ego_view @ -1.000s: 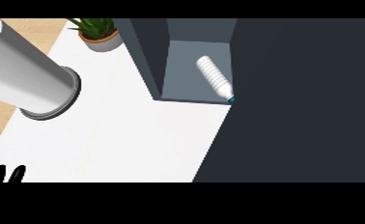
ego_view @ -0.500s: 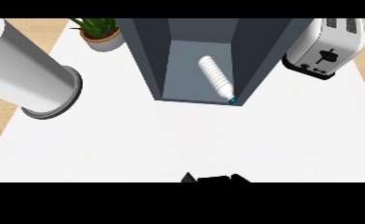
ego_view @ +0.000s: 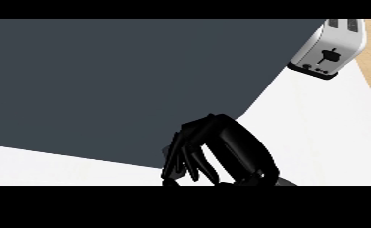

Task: Pick up the bottled water, place it into the cabinet and close the cabinet

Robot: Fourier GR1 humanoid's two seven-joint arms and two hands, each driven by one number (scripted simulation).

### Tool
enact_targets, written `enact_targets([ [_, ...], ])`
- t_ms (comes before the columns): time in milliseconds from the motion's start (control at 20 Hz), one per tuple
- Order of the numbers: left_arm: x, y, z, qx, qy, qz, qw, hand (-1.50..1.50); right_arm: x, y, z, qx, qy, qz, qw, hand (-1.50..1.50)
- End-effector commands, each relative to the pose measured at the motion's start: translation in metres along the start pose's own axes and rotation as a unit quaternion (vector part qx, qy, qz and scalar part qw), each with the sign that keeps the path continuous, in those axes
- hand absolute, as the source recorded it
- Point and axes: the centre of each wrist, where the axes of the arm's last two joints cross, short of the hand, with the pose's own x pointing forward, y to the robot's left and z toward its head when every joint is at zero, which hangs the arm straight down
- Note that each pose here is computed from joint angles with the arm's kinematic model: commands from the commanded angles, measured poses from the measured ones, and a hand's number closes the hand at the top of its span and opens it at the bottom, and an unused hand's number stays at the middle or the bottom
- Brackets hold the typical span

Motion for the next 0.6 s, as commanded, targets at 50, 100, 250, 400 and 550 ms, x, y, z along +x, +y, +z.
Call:
enact_targets([
  [50,0.014,0.017,0.002,-0.002,-0.012,0.010,0.9999,-1.50,0.017,-0.047,-0.039,-0.036,-0.035,-0.038,0.998,1.50],
  [100,0.013,0.017,0.018,0.008,-0.002,0.013,0.9999,-1.50,0.013,-0.043,-0.050,-0.043,-0.030,-0.030,0.998,1.50],
  [250,0.028,0.013,0.013,0.006,-0.013,0.008,0.9999,-1.50,0.028,-0.077,-0.059,-0.034,-0.016,-0.032,0.999,1.50],
  [400,0.025,0.017,0.003,0.021,-0.020,0.006,0.9996,-1.50,0.022,-0.105,-0.058,-0.018,-0.015,-0.027,0.999,1.50],
  [550,0.032,0.023,0.028,0.022,-0.010,0.010,0.9997,-1.50,0.021,-0.111,-0.078,-0.014,-0.008,-0.017,1.000,1.50],
])
